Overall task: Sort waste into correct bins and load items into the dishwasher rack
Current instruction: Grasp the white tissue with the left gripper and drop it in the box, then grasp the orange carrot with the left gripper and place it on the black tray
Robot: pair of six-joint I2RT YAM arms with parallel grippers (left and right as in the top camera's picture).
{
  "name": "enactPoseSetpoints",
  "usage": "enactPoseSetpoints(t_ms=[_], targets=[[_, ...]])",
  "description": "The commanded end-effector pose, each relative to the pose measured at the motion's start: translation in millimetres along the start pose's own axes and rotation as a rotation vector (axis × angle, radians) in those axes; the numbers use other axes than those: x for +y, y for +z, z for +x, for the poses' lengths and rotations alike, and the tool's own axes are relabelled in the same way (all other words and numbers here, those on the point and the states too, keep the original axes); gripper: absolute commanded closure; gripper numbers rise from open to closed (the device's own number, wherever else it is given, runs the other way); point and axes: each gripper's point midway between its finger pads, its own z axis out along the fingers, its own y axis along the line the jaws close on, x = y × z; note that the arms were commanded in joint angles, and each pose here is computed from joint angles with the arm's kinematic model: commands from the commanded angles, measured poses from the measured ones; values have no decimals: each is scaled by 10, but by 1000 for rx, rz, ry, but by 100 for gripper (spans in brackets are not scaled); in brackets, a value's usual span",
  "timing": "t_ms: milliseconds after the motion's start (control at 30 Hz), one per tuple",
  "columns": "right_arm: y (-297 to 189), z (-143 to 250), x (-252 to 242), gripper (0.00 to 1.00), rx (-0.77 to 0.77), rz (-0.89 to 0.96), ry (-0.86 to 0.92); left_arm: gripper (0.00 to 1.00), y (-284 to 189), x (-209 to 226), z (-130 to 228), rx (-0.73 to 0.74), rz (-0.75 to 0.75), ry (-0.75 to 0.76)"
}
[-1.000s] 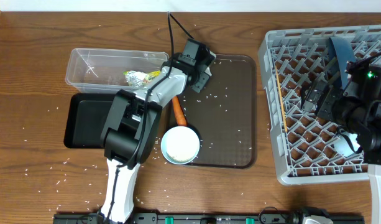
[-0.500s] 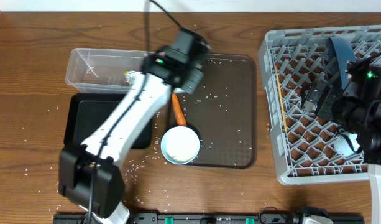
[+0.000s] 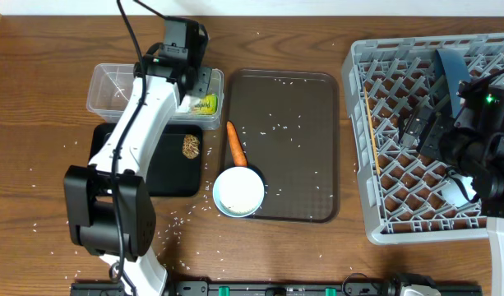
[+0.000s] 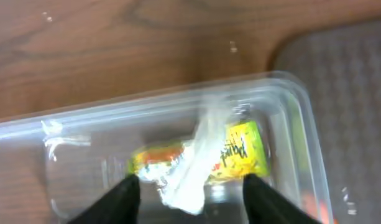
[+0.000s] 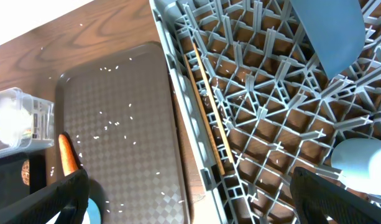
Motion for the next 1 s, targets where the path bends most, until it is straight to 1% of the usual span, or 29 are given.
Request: enactPoseSetpoints(t_ms=[0,167,267,333,500,667,800,900,967], targets=[[-25,-17,-47,1,-7,15,21,40,-387,-305,-38,-27,122,15],[-25,-15,-47,1,-7,14,21,39,-893,-671,112,-16,182,43],[-25,5,-53,1,2,17,22,39,-1032,-922,342,53,213,109],[-25,25,-59,1,10,19,23,39,-1031,-1061,529,122,223,106],[-27,69,-73,1,28,25,26,38,-761,-1253,907,253,201,-72],[-26,68,-69,1,27,24,26,38,-263,-1394,1186,287,183,-181],[-26,68,-69,1,27,24,25,39,18,-1422,1303,287,165,-190],[-26,73,-71,1,29,25,26,40,172,-1376,1388,301,118,-181],[-26,72,-71,1,29,25,25,40,252,-1389,1409,308,113,-179]])
